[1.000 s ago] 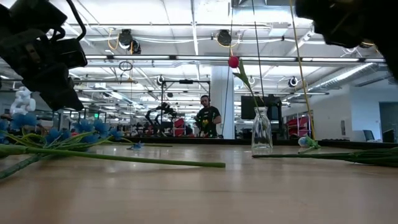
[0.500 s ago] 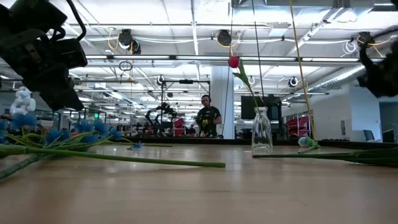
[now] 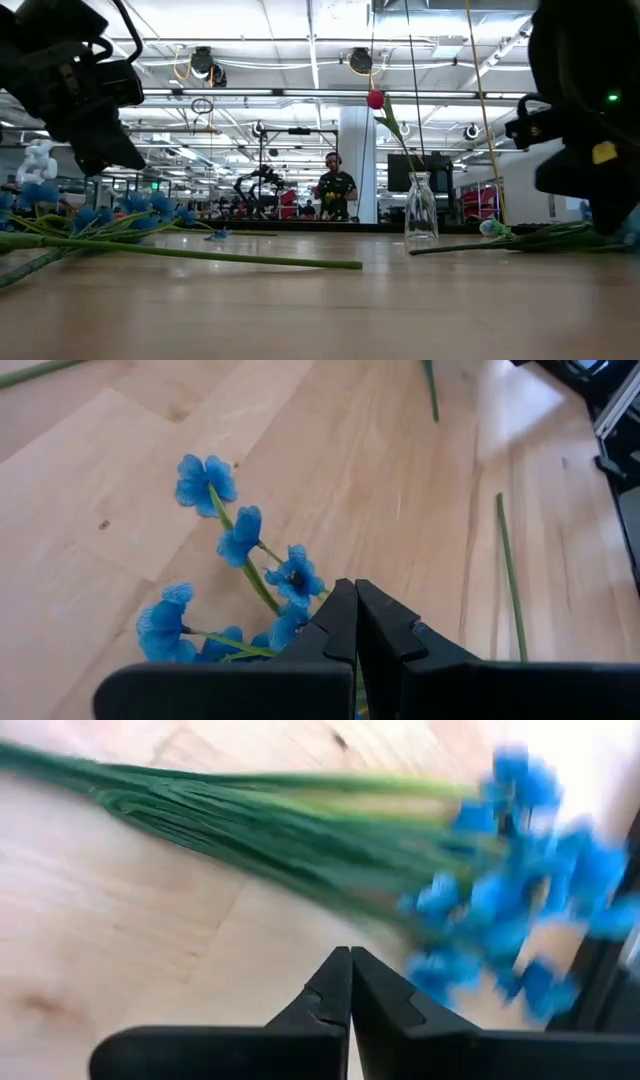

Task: Sort flowers into vase by color
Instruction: Put the right blue flowers into the transparent vase

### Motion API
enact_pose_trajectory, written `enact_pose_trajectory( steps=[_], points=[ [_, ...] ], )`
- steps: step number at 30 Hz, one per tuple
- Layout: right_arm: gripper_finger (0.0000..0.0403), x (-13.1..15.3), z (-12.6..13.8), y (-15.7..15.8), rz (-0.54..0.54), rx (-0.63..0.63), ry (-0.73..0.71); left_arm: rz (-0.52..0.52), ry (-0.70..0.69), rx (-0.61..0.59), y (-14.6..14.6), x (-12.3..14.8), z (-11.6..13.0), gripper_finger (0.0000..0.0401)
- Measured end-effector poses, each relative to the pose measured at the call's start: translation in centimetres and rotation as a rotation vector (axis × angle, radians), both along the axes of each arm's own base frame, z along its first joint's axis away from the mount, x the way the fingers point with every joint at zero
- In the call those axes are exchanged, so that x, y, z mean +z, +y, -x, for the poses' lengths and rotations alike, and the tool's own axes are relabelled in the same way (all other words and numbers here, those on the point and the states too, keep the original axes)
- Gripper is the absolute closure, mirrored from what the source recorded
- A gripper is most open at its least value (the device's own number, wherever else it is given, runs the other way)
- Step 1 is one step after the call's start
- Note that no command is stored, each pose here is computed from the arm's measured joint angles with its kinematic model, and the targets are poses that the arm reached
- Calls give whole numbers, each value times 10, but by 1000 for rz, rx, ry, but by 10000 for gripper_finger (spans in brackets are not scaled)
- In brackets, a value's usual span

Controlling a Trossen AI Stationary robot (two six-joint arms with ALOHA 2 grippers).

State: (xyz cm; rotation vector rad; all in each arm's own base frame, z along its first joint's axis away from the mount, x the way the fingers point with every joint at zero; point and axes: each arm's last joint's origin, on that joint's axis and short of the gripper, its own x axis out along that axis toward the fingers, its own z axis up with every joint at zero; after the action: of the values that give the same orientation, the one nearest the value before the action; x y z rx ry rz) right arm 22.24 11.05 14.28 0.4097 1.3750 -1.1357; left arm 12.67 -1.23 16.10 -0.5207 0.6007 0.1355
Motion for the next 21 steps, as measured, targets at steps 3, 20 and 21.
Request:
enact_pose_trajectory(
  steps=[3,20,21],
  points=[
    [403,6,1,-1,-8,-225,-82,1,-5,5,0,0,0,397],
    [390,44,15,-24,-91,-804,-543,-52,-7,19,1,0,0,397],
    [384,42,12,-25,-93,-821,-550,-52,-7,18,1,0,0,397]
  ],
)
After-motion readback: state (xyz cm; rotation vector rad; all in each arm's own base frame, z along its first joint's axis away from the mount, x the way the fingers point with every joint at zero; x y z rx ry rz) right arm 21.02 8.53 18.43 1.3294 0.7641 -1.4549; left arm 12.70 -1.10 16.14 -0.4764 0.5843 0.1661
